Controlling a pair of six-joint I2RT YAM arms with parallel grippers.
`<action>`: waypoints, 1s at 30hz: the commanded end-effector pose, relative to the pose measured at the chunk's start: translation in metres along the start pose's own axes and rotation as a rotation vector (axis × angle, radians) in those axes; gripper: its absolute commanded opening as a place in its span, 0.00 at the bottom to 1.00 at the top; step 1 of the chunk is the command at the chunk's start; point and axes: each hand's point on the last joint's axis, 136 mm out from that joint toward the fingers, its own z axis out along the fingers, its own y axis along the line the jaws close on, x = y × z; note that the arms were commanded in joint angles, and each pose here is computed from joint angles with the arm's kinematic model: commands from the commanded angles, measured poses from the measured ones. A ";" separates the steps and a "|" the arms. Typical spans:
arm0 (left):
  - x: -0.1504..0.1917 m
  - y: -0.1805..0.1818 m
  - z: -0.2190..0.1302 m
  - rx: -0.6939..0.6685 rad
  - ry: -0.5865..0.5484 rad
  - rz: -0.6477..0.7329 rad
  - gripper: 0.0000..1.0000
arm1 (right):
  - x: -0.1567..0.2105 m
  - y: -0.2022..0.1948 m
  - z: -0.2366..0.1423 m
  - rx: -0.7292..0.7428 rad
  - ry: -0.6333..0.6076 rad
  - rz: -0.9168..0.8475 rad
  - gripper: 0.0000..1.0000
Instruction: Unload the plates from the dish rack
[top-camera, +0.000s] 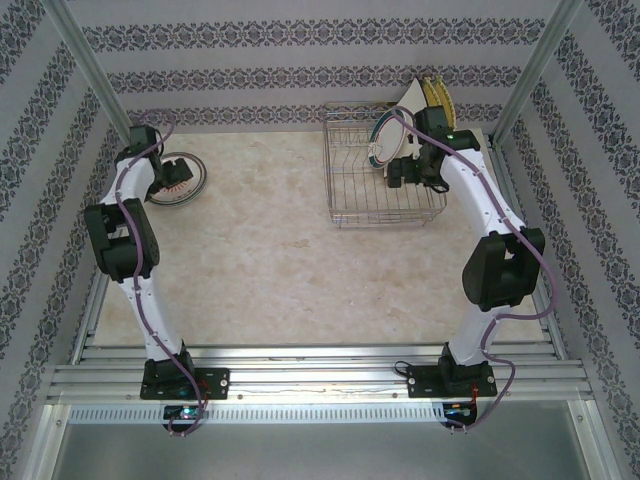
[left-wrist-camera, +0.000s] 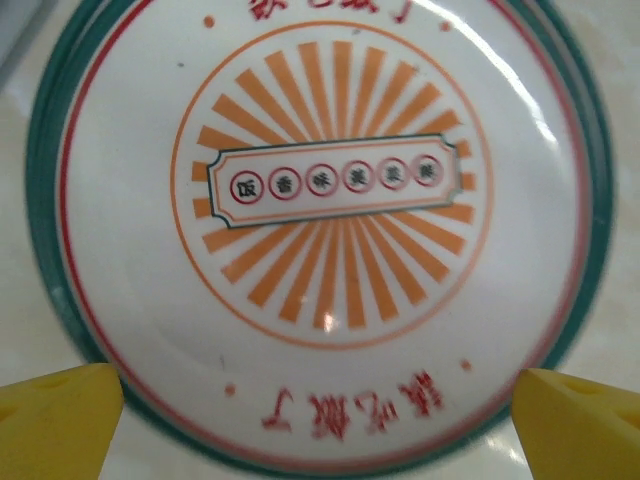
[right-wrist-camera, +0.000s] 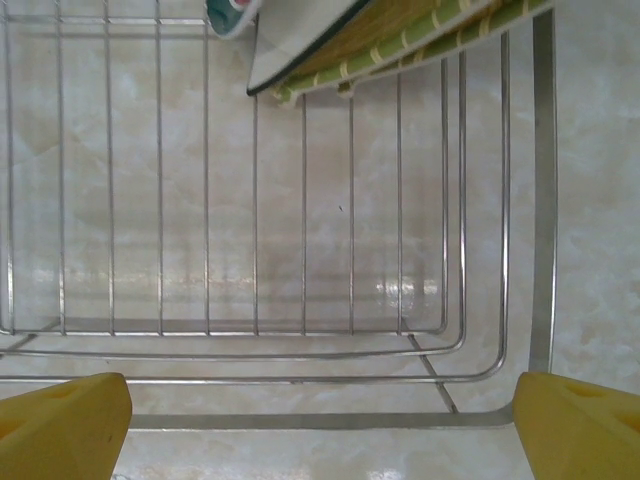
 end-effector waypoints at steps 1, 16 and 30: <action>-0.017 -0.037 -0.088 -0.019 -0.061 0.224 1.00 | -0.038 0.005 -0.007 -0.023 -0.105 0.020 0.98; 0.050 -0.123 -0.119 0.024 0.142 0.459 1.00 | -0.148 0.030 0.038 0.115 -0.300 0.007 0.98; 0.053 -0.123 -0.105 -0.001 0.141 0.451 1.00 | -0.168 0.020 0.096 0.157 -0.339 0.106 0.95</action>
